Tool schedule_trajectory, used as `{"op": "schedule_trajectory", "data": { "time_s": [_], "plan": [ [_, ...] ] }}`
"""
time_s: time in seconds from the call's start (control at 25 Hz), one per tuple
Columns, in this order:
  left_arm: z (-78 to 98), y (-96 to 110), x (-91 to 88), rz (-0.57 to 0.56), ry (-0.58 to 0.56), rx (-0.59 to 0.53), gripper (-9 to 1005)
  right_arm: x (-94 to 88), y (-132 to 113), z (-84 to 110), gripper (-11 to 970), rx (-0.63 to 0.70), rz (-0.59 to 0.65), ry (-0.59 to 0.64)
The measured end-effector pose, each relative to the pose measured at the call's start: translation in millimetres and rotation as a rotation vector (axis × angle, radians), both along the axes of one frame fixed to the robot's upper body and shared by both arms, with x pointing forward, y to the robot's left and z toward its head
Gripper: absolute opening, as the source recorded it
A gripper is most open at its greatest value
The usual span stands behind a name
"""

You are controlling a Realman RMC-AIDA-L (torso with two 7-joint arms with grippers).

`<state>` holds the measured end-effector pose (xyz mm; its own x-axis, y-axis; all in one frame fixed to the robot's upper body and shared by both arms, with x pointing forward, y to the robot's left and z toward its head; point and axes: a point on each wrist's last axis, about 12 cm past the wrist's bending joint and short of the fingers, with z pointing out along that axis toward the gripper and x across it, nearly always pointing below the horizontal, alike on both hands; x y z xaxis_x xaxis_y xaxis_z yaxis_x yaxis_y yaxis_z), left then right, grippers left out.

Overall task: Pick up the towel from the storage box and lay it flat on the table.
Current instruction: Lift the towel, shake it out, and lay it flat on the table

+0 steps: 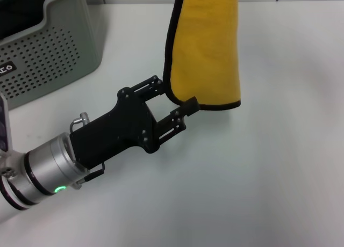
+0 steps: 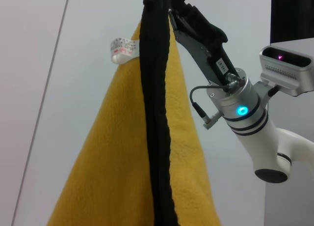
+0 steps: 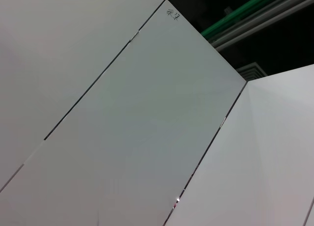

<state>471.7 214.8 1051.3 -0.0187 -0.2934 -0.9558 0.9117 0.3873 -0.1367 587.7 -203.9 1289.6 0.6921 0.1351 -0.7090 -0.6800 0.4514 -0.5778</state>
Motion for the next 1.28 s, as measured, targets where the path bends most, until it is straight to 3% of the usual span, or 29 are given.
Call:
{"op": "schedule_trajectory", "data": {
  "time_s": [0.28, 0.48, 0.8, 1.04, 1.28],
  "plan": [
    [-0.3, 2, -0.8, 0.004, -0.001, 0.001, 429, -1.2, 1, -0.9, 18, 0.003, 0.009, 0.002],
    [-1.0, 4, -4.3, 0.012, -0.008, -0.005, 204, -1.9, 0, -1.8, 19, 0.003, 0.009, 0.004],
    [3.9, 8, -6.3, 0.001, -0.035, -0.032, 67, -3.3, -6, -10.8, 19, -0.014, 0.009, 0.081],
    [28.7, 32, 4.1, -0.1, -0.02, -0.087, 15, -11.8, -14, -23.0, 20, -0.142, 0.037, 0.291],
    [61.5, 66, 13.1, -0.184, 0.02, -0.067, 16, -39.5, -26, -23.6, 20, -0.269, 0.0, 0.45]
  ]
}}
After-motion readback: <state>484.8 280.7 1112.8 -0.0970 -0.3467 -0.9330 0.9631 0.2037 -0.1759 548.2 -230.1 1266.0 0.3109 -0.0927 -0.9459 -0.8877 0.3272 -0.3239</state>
